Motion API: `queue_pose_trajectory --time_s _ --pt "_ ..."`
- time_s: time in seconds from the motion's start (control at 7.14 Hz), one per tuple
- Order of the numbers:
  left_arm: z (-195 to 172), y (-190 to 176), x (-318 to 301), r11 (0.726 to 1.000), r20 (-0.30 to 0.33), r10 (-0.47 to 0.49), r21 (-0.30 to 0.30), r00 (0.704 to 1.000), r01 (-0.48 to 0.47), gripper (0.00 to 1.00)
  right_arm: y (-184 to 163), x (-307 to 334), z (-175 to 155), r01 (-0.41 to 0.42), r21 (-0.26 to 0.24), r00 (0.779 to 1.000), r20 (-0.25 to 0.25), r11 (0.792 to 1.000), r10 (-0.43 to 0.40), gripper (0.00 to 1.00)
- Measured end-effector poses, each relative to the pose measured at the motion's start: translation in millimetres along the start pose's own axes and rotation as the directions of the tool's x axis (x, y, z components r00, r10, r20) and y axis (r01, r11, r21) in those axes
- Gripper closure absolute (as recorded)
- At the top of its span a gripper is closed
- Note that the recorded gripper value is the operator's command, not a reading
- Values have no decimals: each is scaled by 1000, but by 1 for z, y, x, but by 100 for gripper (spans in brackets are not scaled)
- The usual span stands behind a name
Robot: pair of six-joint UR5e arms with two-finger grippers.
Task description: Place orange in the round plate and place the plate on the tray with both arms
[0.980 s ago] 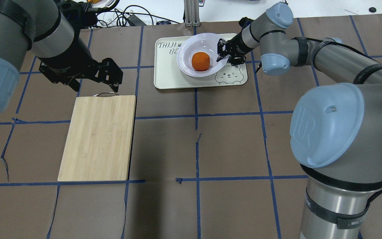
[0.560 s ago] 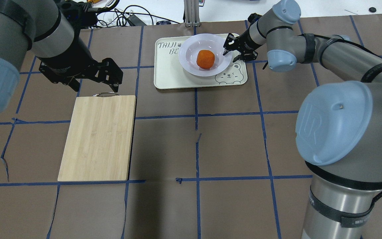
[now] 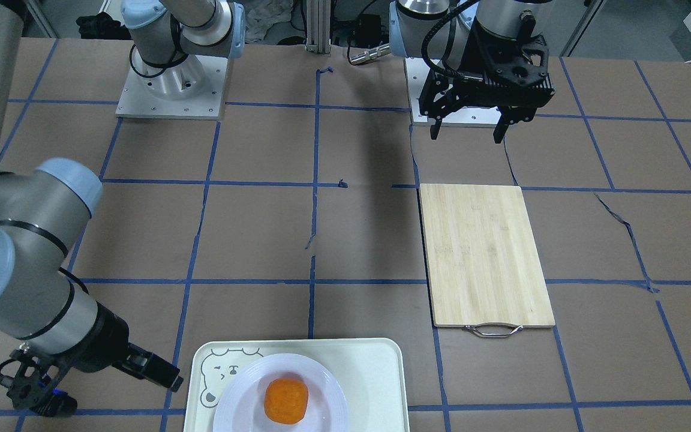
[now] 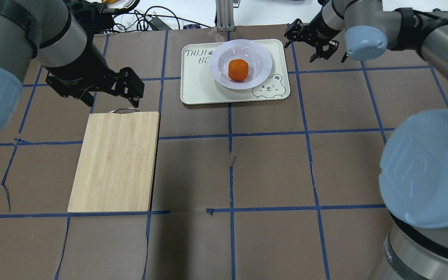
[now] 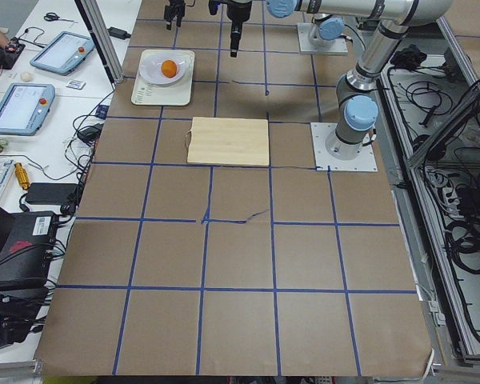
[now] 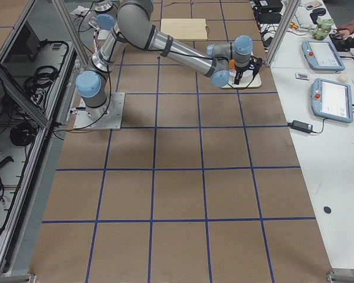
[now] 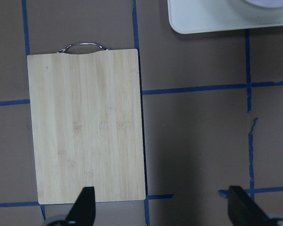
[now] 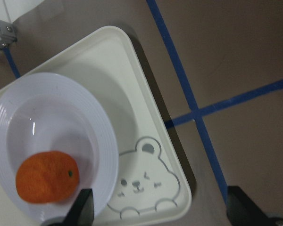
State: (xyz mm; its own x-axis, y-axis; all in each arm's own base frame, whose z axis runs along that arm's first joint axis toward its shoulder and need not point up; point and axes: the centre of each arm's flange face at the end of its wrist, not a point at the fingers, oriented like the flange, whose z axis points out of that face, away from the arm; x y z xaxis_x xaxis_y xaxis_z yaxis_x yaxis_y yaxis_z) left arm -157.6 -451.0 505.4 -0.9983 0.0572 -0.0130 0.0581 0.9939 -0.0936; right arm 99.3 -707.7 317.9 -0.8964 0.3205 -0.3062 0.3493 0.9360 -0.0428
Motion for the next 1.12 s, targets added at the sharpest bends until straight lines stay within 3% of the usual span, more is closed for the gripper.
queue_pose_trajectory --time_s 0.14,0.28,0.56,0.84,1.12 --pt "0 0 0 1000 0 0 0 1000 0 0 33 -8 -47 57 -51 995 -75 997 -61 0" --pt "0 0 0 1000 0 0 0 1000 0 0 71 -18 -95 114 -69 983 -136 991 -122 0" --pt "0 0 0 1000 1 0 -1 1000 0 0 148 -22 -173 247 -65 945 -206 967 -256 0" --pt "1 0 0 1000 2 0 -1 1000 0 0 189 -8 -191 328 -82 907 -252 941 -338 0" --pt "1 0 0 1000 2 1 -1 1000 -1 0 196 -7 -198 351 -77 896 -262 933 -359 0"
